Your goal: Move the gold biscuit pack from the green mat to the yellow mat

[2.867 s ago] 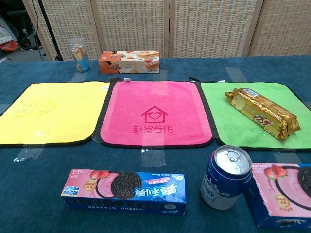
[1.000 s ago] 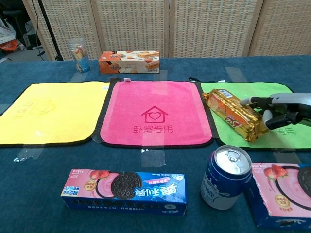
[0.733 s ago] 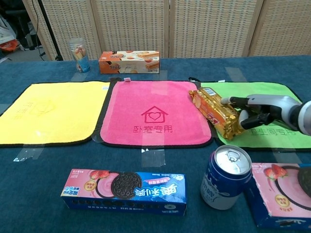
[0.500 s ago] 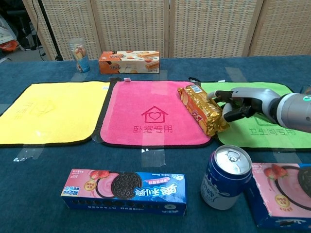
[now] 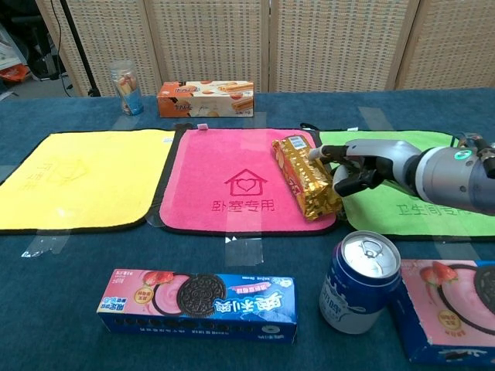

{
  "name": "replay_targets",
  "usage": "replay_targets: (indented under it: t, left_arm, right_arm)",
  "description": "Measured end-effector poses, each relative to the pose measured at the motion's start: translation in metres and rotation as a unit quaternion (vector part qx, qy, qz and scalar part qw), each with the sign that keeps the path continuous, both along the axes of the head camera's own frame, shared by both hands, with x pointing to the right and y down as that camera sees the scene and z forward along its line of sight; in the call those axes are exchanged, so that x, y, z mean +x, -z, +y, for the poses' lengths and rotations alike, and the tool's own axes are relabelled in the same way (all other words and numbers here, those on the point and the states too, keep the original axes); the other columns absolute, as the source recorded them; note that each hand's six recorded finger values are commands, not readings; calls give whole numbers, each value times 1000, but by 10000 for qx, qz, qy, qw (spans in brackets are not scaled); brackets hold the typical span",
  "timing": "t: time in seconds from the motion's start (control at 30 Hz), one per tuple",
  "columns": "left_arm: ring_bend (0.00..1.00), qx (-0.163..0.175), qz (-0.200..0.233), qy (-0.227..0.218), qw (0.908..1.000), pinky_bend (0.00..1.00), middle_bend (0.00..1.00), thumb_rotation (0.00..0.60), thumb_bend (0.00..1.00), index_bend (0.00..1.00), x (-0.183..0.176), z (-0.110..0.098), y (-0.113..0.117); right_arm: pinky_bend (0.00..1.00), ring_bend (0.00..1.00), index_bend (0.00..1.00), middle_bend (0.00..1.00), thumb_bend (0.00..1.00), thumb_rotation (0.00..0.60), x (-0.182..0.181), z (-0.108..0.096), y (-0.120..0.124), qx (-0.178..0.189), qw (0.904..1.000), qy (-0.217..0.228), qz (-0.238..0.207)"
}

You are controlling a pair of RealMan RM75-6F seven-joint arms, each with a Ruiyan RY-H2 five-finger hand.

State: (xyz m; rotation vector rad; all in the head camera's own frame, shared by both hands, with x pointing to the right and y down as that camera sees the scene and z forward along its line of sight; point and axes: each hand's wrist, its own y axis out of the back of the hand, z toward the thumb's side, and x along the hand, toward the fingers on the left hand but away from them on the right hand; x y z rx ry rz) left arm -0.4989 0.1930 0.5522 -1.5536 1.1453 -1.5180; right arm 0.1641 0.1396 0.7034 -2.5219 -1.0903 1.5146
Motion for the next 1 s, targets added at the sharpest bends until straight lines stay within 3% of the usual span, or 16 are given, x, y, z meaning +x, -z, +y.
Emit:
replay_targets:
  t: [0.43,1.0]
  left_arm:
    - [0,-26,39,51,10000,0,0,600,0,0,-2,-1,0]
    - [0,-80,53,68,9999,0,0,600,0,0,-3,-2,-1]
  right_arm:
    - [37,0,0,0,1000,600,-57,-7,2,43,9987,499,102]
    - [37,0,0,0,1000,600,-108,-20,9,-83,9991,393,-143]
